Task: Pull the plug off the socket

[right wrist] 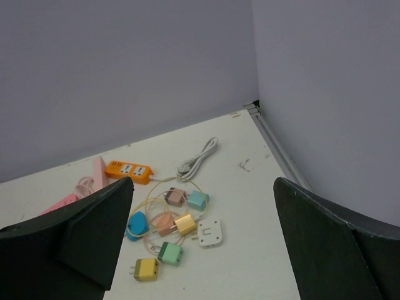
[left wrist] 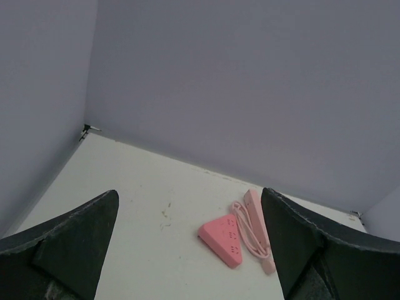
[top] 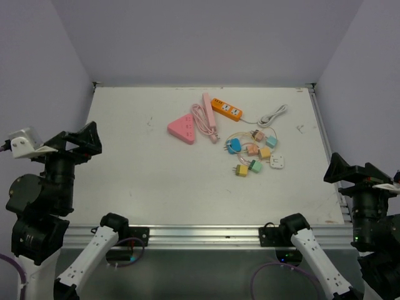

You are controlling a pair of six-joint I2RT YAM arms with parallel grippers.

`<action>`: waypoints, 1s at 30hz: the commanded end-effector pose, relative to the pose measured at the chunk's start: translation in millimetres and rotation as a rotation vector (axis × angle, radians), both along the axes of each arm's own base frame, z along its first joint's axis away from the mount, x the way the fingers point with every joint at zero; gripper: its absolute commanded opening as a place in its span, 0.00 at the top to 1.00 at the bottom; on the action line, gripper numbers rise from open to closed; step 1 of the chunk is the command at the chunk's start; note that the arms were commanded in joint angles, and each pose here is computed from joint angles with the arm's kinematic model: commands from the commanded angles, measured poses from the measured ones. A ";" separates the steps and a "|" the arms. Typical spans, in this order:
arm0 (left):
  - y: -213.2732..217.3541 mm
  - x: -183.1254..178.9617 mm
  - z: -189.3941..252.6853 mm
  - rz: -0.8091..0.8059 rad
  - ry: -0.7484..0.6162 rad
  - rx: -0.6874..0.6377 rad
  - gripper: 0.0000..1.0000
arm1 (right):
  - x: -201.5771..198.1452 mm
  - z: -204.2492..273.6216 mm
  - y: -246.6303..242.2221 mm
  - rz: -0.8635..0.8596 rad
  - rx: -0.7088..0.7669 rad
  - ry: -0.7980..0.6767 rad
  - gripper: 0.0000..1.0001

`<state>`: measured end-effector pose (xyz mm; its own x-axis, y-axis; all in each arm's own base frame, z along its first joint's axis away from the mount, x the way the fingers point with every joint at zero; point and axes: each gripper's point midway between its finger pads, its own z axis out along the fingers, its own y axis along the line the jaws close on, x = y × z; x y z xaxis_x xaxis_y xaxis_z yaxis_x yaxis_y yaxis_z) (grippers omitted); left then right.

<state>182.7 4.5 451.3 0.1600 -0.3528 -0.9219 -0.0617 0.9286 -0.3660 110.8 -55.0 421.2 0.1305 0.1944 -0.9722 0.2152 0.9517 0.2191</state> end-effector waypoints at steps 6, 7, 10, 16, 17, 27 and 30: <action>33.3 -31.2 -4.8 0.134 -0.071 -0.029 0.00 | -9.4 18.6 -1.5 0.016 -0.006 -0.119 0.01; 34.2 -32.1 -5.9 0.138 -0.076 -0.042 0.00 | -7.2 19.1 -0.5 0.018 -0.009 -0.126 0.01; 35.0 -32.5 -10.6 0.143 -0.078 -0.058 0.00 | -7.3 19.7 -0.7 0.016 -0.004 -0.138 0.01; 32.7 -26.8 -14.8 0.142 -0.072 -0.074 0.01 | 0.0 17.2 4.2 0.031 -0.006 -0.122 0.01; 32.1 -24.9 -16.4 0.141 -0.071 -0.074 0.00 | 1.1 16.8 4.4 0.030 -0.005 -0.121 0.01; 26.8 -16.0 -26.2 0.129 -0.062 -0.098 0.00 | 9.2 9.1 8.3 0.037 -0.004 -0.111 0.01; 25.4 -12.3 -29.5 0.129 -0.060 -0.102 0.00 | 11.9 6.9 12.3 0.056 -0.009 -0.113 0.01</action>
